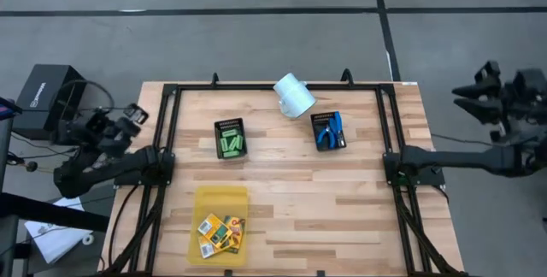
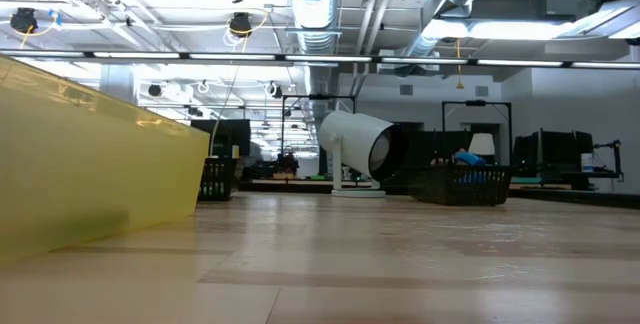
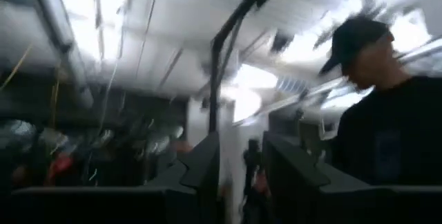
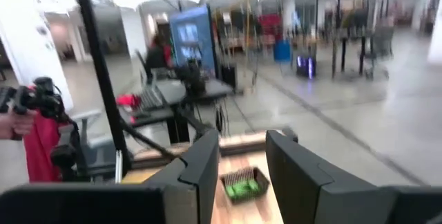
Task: Pick & Place School Supplies
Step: Return to Home Position
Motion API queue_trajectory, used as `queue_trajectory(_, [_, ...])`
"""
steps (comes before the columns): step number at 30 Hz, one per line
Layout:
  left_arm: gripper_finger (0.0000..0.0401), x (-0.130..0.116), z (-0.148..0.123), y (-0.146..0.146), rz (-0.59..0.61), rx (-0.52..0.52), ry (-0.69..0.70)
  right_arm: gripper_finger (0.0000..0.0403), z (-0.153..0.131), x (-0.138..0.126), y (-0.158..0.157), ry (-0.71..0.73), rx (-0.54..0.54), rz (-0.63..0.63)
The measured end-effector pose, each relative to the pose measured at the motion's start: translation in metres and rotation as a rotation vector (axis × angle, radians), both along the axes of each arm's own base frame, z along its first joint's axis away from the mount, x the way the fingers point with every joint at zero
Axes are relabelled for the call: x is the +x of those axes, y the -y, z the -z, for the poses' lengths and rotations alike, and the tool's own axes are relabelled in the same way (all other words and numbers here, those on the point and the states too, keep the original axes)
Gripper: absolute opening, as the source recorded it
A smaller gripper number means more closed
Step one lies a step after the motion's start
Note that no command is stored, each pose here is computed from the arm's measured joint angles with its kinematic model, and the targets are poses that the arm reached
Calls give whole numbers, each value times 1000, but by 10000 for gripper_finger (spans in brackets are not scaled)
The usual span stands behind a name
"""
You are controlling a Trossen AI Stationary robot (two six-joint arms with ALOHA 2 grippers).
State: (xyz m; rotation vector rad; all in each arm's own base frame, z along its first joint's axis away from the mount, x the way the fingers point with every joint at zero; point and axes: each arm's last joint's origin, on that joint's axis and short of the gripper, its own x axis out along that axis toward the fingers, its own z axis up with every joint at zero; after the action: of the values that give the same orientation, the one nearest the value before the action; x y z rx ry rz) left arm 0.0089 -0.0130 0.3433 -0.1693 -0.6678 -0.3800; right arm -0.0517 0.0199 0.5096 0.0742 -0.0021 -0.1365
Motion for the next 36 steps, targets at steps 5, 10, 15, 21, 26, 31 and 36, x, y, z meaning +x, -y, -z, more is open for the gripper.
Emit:
queue_trajectory(5, [103,16,13,-6,-13,-37,-131,113,66,-16,-5,120,-2,-6])
queue_trajectory(10, [103,28,34,-12,-74,-68,-157,113,139,-13,-4,260,9,-17])
queue_trajectory(15, [103,49,68,-22,-108,-120,-231,113,160,29,8,130,14,-15])
queue_trajectory(21, [103,70,118,-29,-83,-172,-278,113,189,71,22,66,29,18])
queue_trajectory(26, [103,80,142,-32,-80,-238,-389,113,227,90,27,57,155,9])
queue_trajectory(31, [103,87,151,-36,-158,-283,-488,113,262,110,33,15,194,-2])
queue_trajectory(36, [103,94,164,-41,-240,-300,-614,113,294,127,38,-4,167,-1])
